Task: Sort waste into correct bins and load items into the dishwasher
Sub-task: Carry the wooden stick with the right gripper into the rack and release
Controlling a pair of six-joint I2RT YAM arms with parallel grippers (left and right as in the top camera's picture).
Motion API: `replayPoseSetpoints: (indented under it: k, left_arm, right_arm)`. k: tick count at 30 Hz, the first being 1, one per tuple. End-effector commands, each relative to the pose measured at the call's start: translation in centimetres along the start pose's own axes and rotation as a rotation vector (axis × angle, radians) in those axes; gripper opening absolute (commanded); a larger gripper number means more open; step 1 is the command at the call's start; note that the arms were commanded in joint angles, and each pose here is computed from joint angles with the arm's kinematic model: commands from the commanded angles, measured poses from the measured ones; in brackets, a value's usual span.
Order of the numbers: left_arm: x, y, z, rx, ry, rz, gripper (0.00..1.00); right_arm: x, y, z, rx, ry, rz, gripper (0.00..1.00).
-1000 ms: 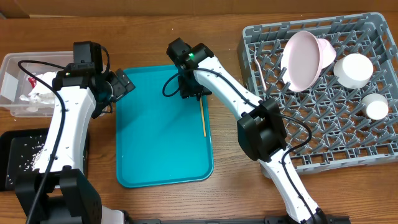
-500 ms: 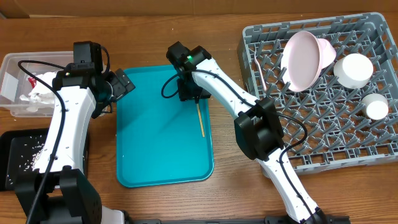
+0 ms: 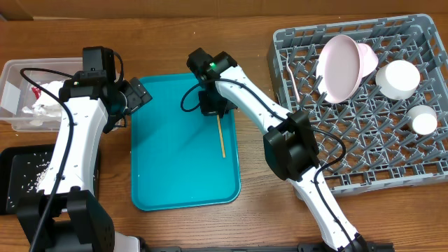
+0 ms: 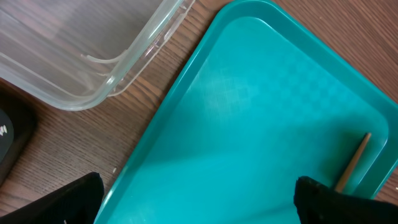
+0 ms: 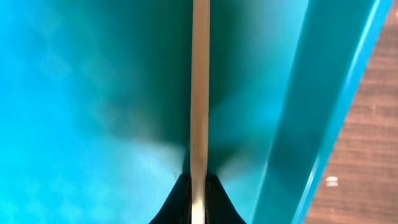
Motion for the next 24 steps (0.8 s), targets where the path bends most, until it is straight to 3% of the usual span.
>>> replayPoseSetpoints:
  k: [1,6,8,10,14,17,24]
  left_arm:
    - [-0.1,-0.1,0.2,-0.006,-0.012,0.004,1.0]
    - [-0.1,-0.1,0.2,-0.006,-0.012,0.004,1.0]
    - [-0.1,-0.1,0.2,-0.006,-0.012,0.004,1.0]
    - [-0.1,-0.1,0.2,-0.006,-0.012,0.004,1.0]
    - [-0.1,-0.1,0.2,-0.006,-0.012,0.004,1.0]
    - [-0.1,-0.1,0.2,-0.006,-0.012,0.003,1.0]
    - [-0.1,-0.1,0.2,-0.006,-0.013,0.004,1.0]
  right_arm:
    - [-6.2,-1.3,1.3,0.015,-0.114,0.066,0.04]
    - [-17.3,-6.9,1.0,0.009,-0.308,0.102,0.04]
    - [-21.8,-11.5,0.2,0.008,-0.403,0.084,0.04]
    - [-23.4,-15.7,-0.2,-0.003,-0.433,0.046,0.04]
    - [-21.8,-22.8,0.0,-0.029,-0.393,0.051,0.04]
    - [-19.0,-24.2,0.9,-0.027,-0.359,0.139,0.04]
    - [-12.3,-23.8,2.6,-0.02,-0.303,0.142,0.05]
Point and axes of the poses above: each gripper's point midway between its finger pads, its own x axis out along the fingers, its own y axis along the line the jaws close on, z = x × y, the point moved 8 cm from there along -x, back along the fingers, and after that the axes turned 6 degrees about -x, right-handed, at the moved point
